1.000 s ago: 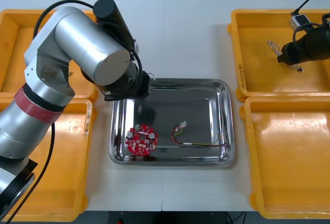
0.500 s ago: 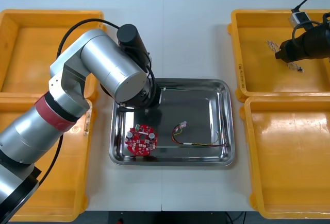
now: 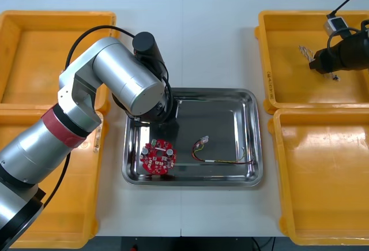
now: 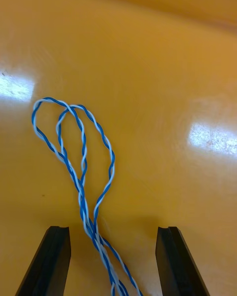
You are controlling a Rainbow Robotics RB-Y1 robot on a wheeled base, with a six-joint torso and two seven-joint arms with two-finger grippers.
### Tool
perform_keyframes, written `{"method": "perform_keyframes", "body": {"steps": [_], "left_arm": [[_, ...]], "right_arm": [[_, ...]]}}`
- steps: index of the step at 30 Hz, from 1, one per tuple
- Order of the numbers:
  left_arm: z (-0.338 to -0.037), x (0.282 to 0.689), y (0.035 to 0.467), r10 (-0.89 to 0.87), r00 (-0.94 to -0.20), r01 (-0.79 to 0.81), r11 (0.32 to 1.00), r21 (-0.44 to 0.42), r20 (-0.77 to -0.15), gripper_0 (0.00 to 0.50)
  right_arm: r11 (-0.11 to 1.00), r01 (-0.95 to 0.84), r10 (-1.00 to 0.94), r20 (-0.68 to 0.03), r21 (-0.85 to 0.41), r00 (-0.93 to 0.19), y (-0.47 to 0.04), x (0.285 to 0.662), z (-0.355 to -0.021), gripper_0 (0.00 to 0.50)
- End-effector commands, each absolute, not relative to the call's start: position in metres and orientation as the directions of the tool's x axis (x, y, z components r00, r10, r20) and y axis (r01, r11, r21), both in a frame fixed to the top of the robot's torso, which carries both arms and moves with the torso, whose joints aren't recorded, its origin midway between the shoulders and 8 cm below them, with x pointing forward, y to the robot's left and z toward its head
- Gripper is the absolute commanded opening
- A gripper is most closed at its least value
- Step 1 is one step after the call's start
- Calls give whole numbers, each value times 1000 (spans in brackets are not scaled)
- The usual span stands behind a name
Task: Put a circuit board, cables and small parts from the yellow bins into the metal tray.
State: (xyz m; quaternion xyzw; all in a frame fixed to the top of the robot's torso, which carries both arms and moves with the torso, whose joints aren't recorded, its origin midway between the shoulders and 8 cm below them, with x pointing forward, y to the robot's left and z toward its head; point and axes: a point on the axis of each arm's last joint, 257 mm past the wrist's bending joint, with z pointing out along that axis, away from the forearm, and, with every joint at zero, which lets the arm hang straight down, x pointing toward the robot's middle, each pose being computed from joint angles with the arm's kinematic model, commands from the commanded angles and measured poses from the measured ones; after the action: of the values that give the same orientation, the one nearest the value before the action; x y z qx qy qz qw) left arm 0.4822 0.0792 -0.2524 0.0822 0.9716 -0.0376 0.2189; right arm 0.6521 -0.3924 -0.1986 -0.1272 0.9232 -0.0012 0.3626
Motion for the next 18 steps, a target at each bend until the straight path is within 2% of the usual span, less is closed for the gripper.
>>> {"method": "perform_keyframes", "body": {"steps": [1,8,9,10,12,13,14,15,16,18], "left_arm": [[-237,487,58,224,-852,260,965,-13,-474,0],[-238,487,61,222,-855,257,966,-11,-470,9],[-238,487,62,222,-855,256,967,-10,-470,22],[-238,487,62,222,-855,256,967,-10,-470,54],[-239,488,64,220,-856,253,967,-8,-467,130],[-239,488,64,220,-856,253,967,-8,-467,144],[-240,489,66,218,-857,249,968,-6,-466,170],[-240,490,67,216,-857,248,969,-6,-467,216],[-240,490,67,219,-856,249,968,-4,-468,240],[-241,492,71,216,-858,244,970,0,-466,317]], "right_arm": [[962,-251,-253,-688,-105,-680,-393,653,-203,500],[962,-252,-252,-687,-104,-682,-394,652,-206,500],[962,-253,-254,-688,-105,-680,-394,652,-205,500],[962,-252,-252,-687,-103,-681,-394,652,-206,498],[962,-253,-253,-688,-104,-680,-393,652,-205,348],[962,-252,-252,-689,-103,-680,-394,652,-206,302],[962,-255,-253,-689,-102,-679,-393,652,-205,203],[962,-255,-252,-690,-100,-679,-392,652,-205,149],[962,-256,-251,-691,-98,-678,-392,652,-205,141],[961,-258,-250,-693,-95,-676,-391,652,-205,106]]}}
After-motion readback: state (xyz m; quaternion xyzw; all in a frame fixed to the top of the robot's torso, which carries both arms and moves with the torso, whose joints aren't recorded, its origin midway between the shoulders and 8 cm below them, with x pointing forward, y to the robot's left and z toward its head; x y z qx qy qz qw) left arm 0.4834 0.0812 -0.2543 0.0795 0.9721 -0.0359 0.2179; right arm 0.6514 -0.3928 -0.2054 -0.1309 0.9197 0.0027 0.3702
